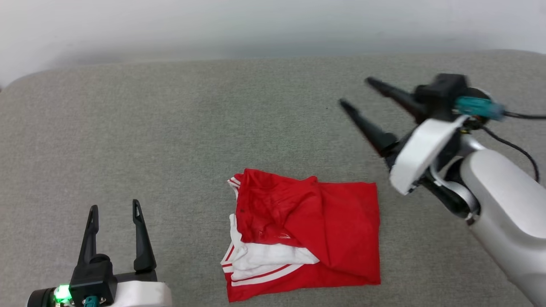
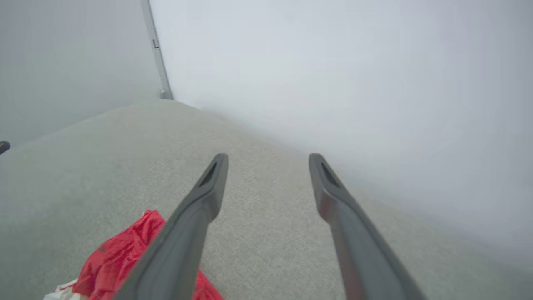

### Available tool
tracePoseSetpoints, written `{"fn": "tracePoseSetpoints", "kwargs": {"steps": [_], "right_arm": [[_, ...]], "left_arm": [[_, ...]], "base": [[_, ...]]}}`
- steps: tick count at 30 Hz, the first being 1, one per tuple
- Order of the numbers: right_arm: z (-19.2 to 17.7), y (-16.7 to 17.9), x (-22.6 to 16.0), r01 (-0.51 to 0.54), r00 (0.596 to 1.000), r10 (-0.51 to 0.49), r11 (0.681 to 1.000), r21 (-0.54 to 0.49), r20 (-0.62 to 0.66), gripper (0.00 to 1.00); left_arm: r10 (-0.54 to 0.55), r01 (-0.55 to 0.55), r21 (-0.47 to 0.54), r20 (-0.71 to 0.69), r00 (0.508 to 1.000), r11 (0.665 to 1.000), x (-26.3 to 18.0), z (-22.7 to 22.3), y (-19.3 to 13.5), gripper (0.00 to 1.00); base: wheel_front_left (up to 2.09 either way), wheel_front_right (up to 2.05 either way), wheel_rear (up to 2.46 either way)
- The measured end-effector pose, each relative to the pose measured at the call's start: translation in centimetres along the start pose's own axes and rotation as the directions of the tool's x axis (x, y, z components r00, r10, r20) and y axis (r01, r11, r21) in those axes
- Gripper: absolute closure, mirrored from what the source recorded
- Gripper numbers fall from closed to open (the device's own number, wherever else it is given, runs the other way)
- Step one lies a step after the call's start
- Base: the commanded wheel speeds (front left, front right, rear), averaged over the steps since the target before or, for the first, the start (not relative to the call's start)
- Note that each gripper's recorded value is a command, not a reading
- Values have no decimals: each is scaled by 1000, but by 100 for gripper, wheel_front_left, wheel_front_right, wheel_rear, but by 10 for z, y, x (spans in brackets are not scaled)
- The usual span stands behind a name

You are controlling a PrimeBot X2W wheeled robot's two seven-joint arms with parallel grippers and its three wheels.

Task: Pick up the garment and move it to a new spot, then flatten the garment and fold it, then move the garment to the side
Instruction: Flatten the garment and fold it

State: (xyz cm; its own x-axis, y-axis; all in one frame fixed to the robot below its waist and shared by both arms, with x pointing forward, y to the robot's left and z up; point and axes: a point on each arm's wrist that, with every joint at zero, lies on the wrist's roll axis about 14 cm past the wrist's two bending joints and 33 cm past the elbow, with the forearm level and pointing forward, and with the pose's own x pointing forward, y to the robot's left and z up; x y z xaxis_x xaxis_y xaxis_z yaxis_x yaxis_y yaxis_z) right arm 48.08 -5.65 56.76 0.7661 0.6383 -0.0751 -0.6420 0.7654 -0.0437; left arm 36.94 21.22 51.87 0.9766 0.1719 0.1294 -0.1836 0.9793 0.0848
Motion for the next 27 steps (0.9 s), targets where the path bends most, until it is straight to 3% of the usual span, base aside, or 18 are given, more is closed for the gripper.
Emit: {"fn": "tracePoseSetpoints", "kwargs": {"steps": [3, 6, 14, 20, 27], "right_arm": [[10, -30, -23, 128, 983, -128, 992, 7, 129, 0], [17, -52, -47, 242, 939, -241, 970, 24, 245, 0], [3, -65, -104, 440, 835, -451, 891, 109, 316, 0], [-19, -50, -135, 511, 792, -539, 842, 173, 286, 0], [-46, -33, -157, 549, 782, -586, 809, 211, 213, 0]], "left_arm": [[-17, 17, -4, 6, 1000, 1000, 0, 2, -5, 0], [-26, 26, -6, 5, 1000, 1000, -1, 2, -6, 0], [-43, 43, -7, 3, 999, 999, -2, 1, -9, 0], [-45, 45, -7, 3, 999, 999, -3, 1, -8, 0], [-53, 53, -13, 3, 999, 999, -8, 2, -10, 0]], "base": [[0, 0, 0], [0, 0, 0], [0, 0, 0], [0, 0, 0], [0, 0, 0]]}}
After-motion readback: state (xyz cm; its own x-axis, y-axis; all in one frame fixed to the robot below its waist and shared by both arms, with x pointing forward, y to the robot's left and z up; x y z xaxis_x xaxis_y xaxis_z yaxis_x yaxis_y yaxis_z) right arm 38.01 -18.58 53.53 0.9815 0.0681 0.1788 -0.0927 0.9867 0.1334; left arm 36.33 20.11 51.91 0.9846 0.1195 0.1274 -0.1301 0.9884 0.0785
